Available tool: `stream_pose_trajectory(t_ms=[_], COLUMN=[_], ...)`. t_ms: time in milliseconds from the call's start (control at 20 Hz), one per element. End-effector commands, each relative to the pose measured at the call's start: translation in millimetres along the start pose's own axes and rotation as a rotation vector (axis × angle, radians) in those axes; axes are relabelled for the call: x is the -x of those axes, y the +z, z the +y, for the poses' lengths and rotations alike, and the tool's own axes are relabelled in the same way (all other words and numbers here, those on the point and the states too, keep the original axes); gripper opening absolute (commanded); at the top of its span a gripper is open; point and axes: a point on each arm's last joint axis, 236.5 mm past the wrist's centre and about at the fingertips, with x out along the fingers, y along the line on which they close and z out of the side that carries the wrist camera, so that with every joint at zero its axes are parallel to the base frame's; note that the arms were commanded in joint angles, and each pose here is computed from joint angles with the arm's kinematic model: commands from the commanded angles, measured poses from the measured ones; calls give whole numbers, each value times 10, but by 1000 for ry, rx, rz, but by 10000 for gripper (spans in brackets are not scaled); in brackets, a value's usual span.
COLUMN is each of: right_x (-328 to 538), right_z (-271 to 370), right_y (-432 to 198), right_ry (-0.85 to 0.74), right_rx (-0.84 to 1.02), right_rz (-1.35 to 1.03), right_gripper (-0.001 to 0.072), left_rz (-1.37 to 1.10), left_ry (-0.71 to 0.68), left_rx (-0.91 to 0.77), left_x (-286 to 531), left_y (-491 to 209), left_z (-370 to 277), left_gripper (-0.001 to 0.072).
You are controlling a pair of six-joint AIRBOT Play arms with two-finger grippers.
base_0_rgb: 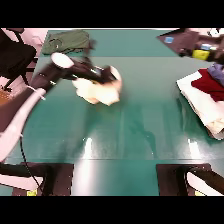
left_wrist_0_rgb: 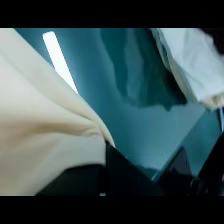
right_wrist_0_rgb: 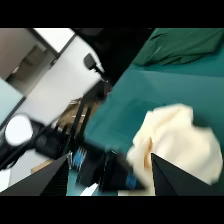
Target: Fold the shirts.
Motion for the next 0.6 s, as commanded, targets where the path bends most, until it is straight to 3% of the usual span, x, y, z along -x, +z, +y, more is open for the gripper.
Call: stream_pose_trajectory(t_ms=[0, 150, 350, 450, 550], right_x=[425, 585, 581, 538, 391], right_z=[-382, -848, -1300, -1490, -1618], right_y=[-101, -728, -1464, -1820, -2084], right_ry=[-155, -299, -366, -379, -359], right_rx=[-60, -187, -381, -491, -584], right_rz=[57, 198, 172, 171, 192], right_gripper=[575, 575, 575, 575, 577], left_rz=[245, 346, 552, 589, 551], left_ry=[60, 315, 751, 859, 864], left_rx=[-170, -199, -254, -278, -296], left_x=[-559, -482, 260, 525, 723], left_y=[-1102, -1387, -1571, -1559, -1508], left_z=[-514, -44, 810, 954, 859], left_gripper=[18, 20, 21, 20, 19])
